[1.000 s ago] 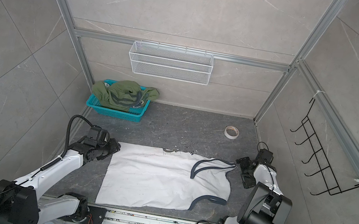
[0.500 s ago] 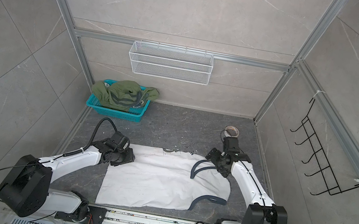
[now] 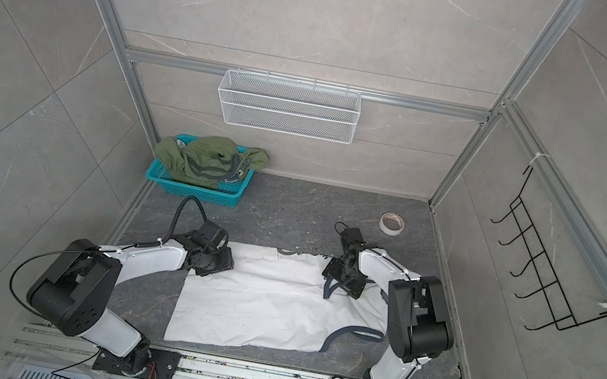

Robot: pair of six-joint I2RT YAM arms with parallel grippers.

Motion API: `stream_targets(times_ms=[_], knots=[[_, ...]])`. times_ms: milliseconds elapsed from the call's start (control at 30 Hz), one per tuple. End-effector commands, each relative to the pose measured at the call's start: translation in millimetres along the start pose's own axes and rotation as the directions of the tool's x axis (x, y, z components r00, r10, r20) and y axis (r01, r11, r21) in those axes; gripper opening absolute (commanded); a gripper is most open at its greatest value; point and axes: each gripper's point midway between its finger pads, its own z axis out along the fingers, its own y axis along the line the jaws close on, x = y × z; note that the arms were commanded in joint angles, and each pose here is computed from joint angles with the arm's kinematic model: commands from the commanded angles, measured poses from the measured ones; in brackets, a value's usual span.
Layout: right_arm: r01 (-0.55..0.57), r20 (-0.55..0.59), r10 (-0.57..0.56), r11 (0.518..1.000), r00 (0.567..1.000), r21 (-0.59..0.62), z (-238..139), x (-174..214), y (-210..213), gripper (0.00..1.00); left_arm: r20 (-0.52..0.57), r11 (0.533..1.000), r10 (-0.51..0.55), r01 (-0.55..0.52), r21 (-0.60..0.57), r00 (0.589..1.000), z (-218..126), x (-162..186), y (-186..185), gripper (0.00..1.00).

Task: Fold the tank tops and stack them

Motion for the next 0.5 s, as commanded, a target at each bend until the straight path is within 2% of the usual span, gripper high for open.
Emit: stream_targets(times_ms=[0, 133, 267, 367, 467], knots=[[-0.006, 0.030, 0.004, 0.999, 1.000, 0.052, 20.8, -28.9, -9.4, 0.86, -0.019, 0.998, -0.036, 0.035, -0.048, 0.999, 23.6, -3.7, 15.6, 0.62], [0.006, 0.036, -0.008, 0.999, 0.999, 0.052, 28.0, -54.2, 1.4, 0.87, -0.015, 0.998, -0.047, 0.047, -0.044, 0.999, 36.8, -26.9, 10.8, 0.62], [0.040, 0.076, -0.042, 0.999, 0.996, 0.018, 11.5, -74.1, 16.1, 0.90, -0.015, 0.999, -0.046, 0.046, -0.019, 0.999, 30.8, -42.3, -3.0, 0.62], [0.066, 0.139, -0.063, 0.998, 0.988, -0.021, -26.0, -77.4, 21.5, 0.90, -0.004, 1.000, -0.025, 0.025, 0.008, 1.000, -1.6, -50.0, -18.4, 0.62], [0.113, 0.219, -0.090, 0.989, 0.972, -0.093, -73.5, -64.1, 22.4, 0.91, 0.049, 0.999, -0.009, 0.007, 0.045, 0.999, -45.6, -52.4, -24.1, 0.63]])
